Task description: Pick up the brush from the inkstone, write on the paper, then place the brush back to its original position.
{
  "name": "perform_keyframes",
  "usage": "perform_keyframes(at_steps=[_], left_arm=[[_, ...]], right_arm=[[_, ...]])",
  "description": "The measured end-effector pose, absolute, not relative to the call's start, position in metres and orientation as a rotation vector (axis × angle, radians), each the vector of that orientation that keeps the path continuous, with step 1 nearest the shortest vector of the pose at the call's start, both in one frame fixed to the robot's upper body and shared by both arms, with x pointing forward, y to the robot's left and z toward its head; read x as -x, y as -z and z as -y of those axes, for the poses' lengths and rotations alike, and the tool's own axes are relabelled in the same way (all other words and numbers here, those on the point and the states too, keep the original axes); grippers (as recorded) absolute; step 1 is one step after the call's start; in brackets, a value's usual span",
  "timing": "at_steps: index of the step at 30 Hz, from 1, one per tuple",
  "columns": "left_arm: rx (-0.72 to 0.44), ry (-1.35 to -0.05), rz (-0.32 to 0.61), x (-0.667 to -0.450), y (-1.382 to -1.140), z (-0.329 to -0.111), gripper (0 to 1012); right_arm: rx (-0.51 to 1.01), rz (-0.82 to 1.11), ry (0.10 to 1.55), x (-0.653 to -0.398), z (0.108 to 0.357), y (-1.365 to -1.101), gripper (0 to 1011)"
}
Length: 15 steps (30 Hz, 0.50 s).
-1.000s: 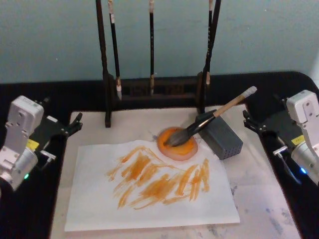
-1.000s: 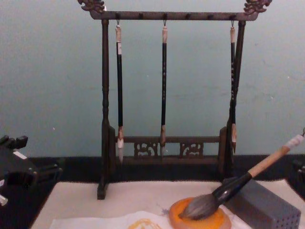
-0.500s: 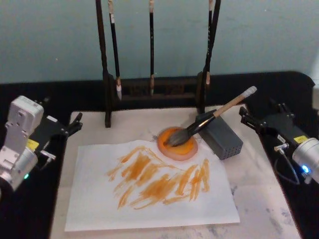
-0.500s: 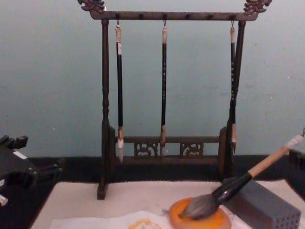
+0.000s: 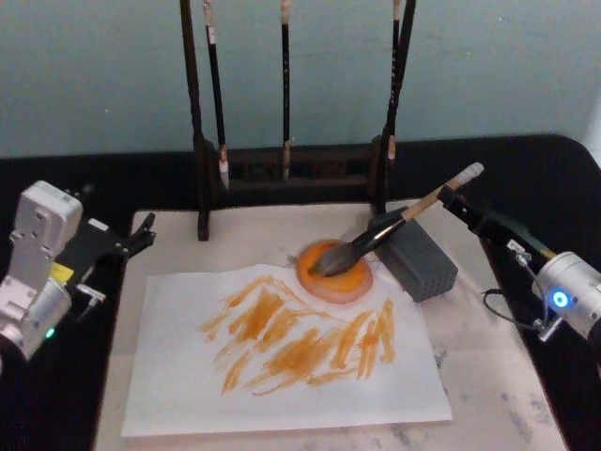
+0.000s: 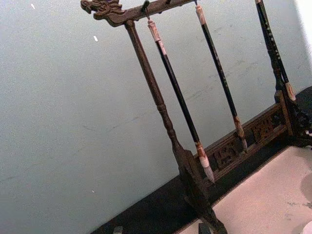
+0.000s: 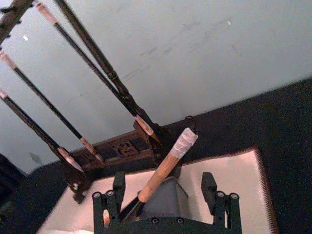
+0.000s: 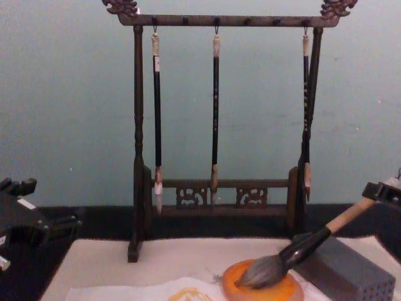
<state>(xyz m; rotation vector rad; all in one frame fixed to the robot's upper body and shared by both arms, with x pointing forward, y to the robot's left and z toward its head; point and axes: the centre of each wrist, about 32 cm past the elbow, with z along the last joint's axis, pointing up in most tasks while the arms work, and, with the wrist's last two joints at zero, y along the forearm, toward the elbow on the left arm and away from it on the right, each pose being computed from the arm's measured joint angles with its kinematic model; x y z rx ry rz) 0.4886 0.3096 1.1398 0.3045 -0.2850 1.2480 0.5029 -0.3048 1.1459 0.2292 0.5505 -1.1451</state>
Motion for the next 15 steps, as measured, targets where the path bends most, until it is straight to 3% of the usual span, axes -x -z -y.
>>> perform_keyframes(at_steps=[15], left_arm=[[-0.304,-1.248,0.285,-0.489,-1.14,-0.31,1002]], right_arm=[[-0.311,-0.77,1.146,-0.523,0.29,-1.146,1000]])
